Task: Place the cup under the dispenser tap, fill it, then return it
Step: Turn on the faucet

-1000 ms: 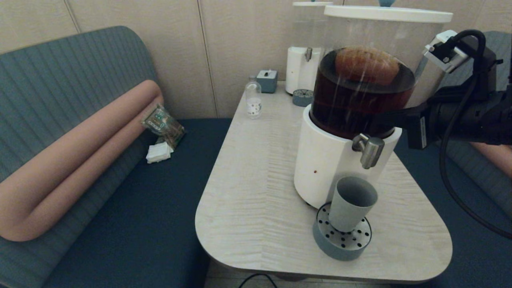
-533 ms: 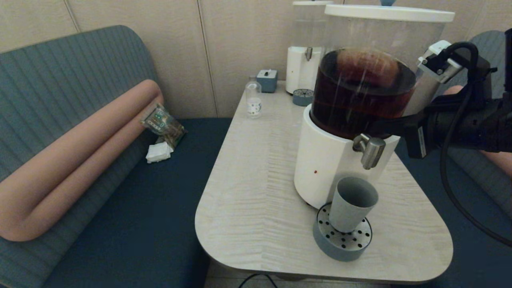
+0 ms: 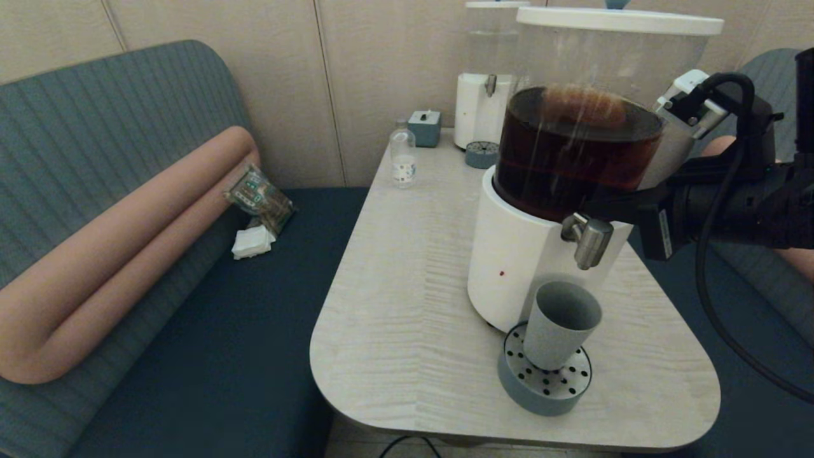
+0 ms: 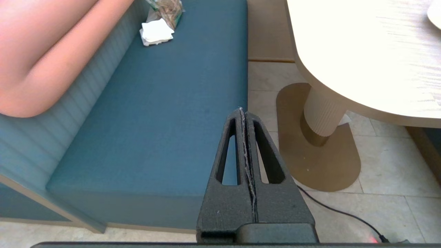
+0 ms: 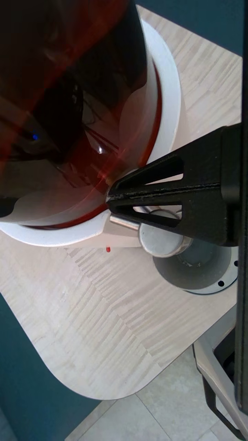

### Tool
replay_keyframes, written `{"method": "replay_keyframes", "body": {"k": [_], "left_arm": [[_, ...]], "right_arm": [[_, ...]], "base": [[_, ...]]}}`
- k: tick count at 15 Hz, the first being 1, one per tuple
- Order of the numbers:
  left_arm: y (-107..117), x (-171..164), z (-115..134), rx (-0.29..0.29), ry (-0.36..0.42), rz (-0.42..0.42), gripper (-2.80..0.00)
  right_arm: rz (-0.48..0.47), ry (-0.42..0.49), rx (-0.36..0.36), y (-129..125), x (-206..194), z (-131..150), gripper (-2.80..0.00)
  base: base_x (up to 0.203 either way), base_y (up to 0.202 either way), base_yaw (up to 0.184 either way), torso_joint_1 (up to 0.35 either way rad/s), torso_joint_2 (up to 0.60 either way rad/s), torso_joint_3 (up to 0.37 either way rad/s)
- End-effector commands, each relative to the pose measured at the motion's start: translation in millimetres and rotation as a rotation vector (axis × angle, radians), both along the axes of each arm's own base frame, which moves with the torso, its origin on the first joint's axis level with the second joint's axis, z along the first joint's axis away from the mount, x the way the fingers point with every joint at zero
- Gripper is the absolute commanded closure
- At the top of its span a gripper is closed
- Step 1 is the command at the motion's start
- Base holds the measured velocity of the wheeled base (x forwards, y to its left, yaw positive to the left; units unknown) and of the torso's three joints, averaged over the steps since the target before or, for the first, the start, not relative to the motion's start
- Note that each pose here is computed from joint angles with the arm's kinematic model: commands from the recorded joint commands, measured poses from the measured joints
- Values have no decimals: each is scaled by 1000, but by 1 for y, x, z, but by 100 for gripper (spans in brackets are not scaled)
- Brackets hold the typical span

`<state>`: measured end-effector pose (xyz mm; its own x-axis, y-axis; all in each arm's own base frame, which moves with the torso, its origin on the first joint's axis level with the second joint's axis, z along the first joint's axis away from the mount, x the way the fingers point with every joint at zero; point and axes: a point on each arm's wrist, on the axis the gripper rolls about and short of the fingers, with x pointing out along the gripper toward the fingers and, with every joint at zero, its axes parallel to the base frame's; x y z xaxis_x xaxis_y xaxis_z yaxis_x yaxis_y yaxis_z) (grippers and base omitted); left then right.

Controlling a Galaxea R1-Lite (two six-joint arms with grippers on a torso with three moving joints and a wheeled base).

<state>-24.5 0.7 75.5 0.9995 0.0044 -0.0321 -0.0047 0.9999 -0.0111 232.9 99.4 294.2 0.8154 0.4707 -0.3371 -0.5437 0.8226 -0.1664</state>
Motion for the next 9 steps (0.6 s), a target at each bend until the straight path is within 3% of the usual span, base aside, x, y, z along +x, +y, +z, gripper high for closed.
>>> {"method": "replay_keyframes", "body": {"k": [1, 9], "left_arm": [[0, 0, 0, -1, 2, 0, 0], [0, 0, 0, -1, 0, 0, 0]], "right_arm": [[4, 7, -4, 1, 2, -2, 0], [1, 6, -2, 4, 10, -3, 0]], "base": [[0, 0, 0, 0, 0, 0], [0, 0, 0, 0, 0, 0]]}}
